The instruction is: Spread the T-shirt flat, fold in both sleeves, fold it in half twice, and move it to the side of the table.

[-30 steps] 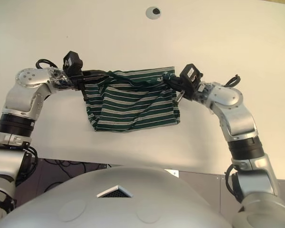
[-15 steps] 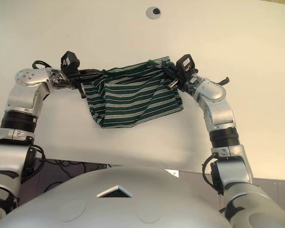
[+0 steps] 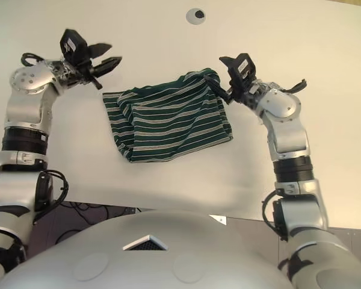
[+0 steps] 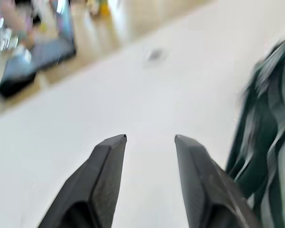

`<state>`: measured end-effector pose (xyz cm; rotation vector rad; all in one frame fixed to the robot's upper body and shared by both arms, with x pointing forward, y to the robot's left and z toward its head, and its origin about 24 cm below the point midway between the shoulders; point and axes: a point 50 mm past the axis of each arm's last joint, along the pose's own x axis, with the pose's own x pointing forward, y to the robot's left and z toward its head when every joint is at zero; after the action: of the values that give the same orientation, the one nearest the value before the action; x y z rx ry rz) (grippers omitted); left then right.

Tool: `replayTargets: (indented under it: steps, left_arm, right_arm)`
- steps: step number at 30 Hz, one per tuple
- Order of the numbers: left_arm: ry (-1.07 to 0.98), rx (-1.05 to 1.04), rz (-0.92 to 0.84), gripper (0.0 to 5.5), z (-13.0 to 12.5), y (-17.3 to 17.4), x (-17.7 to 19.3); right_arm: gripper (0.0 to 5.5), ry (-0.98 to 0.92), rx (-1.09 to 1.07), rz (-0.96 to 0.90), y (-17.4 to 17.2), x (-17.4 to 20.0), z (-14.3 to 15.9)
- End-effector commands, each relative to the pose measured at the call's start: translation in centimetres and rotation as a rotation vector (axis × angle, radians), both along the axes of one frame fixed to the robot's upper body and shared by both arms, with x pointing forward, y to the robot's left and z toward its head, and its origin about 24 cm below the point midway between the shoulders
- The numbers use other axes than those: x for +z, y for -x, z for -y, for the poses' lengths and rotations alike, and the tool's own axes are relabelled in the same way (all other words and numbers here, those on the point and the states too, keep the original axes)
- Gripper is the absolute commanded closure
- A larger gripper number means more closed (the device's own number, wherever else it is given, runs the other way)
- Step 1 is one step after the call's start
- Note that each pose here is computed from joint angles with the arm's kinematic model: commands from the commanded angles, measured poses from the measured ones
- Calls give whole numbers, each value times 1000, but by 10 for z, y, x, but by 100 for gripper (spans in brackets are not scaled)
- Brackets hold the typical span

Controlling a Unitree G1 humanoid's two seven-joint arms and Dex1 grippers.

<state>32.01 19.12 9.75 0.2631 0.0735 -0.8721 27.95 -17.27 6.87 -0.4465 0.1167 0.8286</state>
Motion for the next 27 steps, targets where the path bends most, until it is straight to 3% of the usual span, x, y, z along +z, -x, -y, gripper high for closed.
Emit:
replayTargets:
  steps: [1,3,6,10,12,16,19,21,24,27]
  left_arm:
    - [42,-303,5,368,42,34,14]
    - [-120,-465,-48,368,44,58,-9]
    - [-365,-580,-121,368,24,78,-39]
    - [-915,-813,-70,368,-17,74,-66]
    - [-1105,-837,118,368,-13,38,-56]
    - [-1431,-735,815,368,23,-37,0]
    - [-1372,-578,1121,368,34,-56,41]
    - [-1135,-396,1106,368,38,-58,64]
    - [-788,-464,782,368,32,-37,50]
    - [-662,-680,453,368,18,-8,20]
  right_arm:
    - [255,214,165,58,9,-9,-4]
    - [255,315,239,85,10,-14,-6]
    - [255,447,359,66,20,-27,-6]
    - [255,472,558,-220,62,-46,-7]
    - [255,371,622,-311,75,-41,-22]
    - [255,47,628,-279,68,-7,-57]
    - [255,-87,539,-212,51,16,-58]
    - [255,-155,477,-184,42,29,-50]
    - [255,-135,378,-141,29,41,-30]
    - [255,58,296,-101,20,34,-9]
